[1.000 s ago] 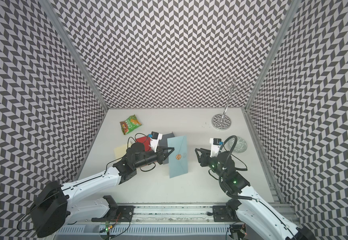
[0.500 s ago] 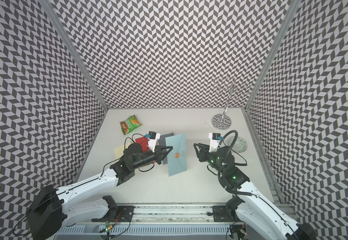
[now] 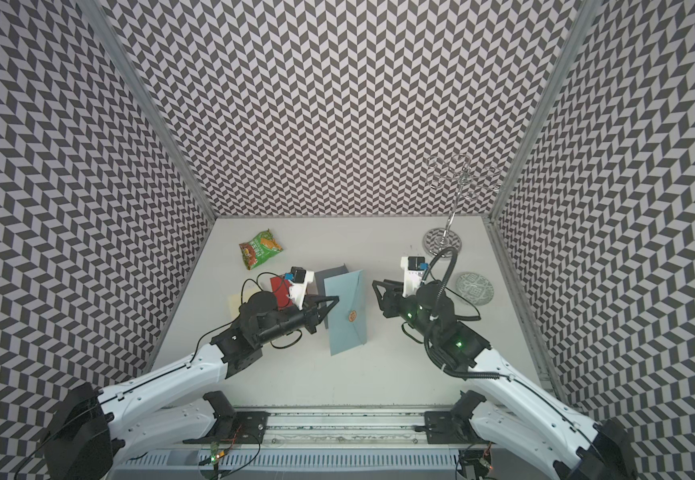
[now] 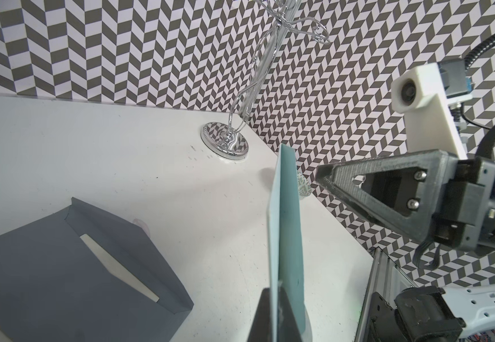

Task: Open the envelope
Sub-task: Open the envelope flap on the envelope.

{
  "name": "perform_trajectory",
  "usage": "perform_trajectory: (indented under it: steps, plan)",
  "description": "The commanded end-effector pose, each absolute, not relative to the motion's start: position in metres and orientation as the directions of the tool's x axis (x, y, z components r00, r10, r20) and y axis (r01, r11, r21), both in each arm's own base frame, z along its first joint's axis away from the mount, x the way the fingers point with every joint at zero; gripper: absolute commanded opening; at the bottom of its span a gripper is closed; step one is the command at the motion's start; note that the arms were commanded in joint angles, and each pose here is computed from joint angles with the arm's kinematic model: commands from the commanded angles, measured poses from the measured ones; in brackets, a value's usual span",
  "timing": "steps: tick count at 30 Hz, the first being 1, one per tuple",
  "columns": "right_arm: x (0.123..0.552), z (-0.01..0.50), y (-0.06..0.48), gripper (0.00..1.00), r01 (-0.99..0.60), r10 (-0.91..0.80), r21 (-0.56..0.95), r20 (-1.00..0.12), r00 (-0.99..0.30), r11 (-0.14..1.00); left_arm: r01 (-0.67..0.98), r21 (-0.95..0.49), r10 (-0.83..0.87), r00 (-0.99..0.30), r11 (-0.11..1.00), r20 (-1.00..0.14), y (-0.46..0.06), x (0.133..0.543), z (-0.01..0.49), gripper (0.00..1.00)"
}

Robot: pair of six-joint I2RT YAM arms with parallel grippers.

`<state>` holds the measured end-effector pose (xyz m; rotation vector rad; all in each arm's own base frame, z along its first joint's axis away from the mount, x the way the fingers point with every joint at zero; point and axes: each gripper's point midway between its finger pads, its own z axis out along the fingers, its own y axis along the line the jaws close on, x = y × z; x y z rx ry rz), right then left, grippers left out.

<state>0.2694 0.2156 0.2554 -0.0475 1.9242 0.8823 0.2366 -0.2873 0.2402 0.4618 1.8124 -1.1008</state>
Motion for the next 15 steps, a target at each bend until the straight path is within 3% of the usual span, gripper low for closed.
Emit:
perform_trajectory:
  steps: [1, 9, 13, 15]
  plan:
    - [0.269, 0.268, 0.223, 0.38, -0.404, 0.331, 0.563, -0.792, -0.513, 0.721, 0.707, -0.478, -0.150, -0.475, 0.522, -0.867, -0.288, 0.236, 0.243, 0.00]
    - [0.267, 0.255, 0.223, 0.41, -0.390, 0.306, 0.553, -0.785, -0.538, 0.736, 0.696, -0.486, -0.138, -0.495, 0.529, -0.858, -0.291, 0.239, 0.235, 0.00]
    - [0.273, 0.239, 0.210, 0.43, -0.268, 0.379, 0.594, -0.737, -0.560, 0.759, 0.690, -0.491, -0.147, -0.496, 0.532, -0.856, -0.291, 0.241, 0.235, 0.00]
    - [0.270, 0.242, 0.214, 0.44, -0.290, 0.373, 0.604, -0.732, -0.570, 0.742, 0.679, -0.499, -0.147, -0.508, 0.538, -0.849, -0.292, 0.243, 0.232, 0.00]
